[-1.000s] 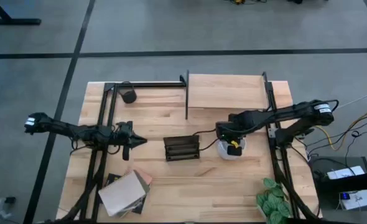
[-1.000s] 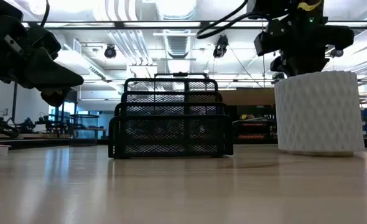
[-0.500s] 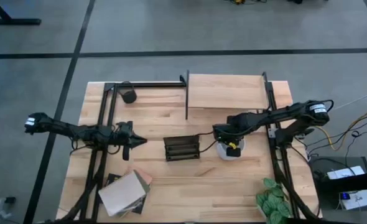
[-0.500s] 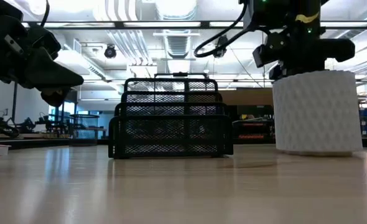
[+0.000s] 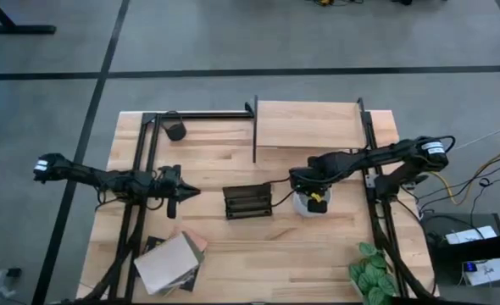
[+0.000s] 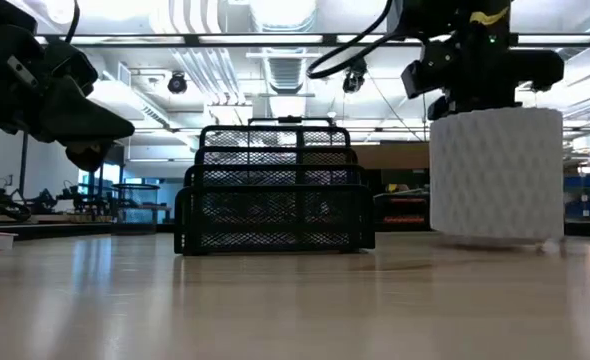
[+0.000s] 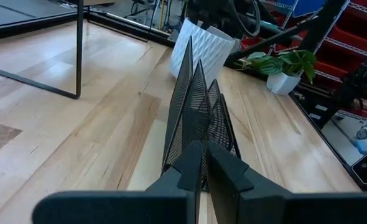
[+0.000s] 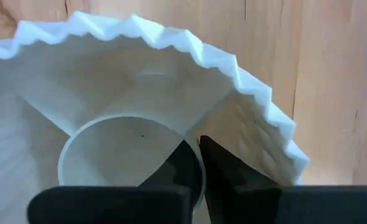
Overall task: Stock shelves
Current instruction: Put the white pen organizer onto the shelf
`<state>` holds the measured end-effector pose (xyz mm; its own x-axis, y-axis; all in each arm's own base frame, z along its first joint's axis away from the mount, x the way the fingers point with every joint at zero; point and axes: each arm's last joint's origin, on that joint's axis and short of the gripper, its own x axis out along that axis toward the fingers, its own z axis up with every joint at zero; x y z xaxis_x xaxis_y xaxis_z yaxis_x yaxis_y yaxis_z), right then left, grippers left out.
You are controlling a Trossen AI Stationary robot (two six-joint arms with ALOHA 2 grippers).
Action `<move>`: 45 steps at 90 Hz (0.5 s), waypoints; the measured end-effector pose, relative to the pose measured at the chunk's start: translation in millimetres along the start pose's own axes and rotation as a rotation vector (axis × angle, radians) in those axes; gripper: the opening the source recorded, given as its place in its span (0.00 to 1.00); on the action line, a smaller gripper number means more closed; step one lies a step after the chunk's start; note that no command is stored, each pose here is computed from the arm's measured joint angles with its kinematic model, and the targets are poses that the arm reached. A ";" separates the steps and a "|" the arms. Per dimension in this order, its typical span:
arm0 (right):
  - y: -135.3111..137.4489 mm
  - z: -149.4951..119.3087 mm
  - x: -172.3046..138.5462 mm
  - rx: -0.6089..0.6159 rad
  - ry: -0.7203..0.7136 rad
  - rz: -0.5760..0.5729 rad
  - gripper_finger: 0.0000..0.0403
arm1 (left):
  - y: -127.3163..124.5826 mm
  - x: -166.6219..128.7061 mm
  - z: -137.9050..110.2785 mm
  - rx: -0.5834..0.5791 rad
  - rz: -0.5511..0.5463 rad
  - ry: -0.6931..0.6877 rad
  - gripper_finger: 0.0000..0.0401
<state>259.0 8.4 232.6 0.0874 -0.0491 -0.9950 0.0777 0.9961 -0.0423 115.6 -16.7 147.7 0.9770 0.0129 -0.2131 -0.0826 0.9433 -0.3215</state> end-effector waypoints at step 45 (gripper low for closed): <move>-1.0 9.5 -31.9 -0.009 -0.041 -0.008 0.00 | 0.0 0.0 0.0 0.000 0.000 0.000 0.02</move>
<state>265.5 8.3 265.2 0.1275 -0.0602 -0.9900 0.0696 0.9962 -0.0516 115.6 -16.6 147.7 0.9769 0.0132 -0.2134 -0.0831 0.9432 -0.3217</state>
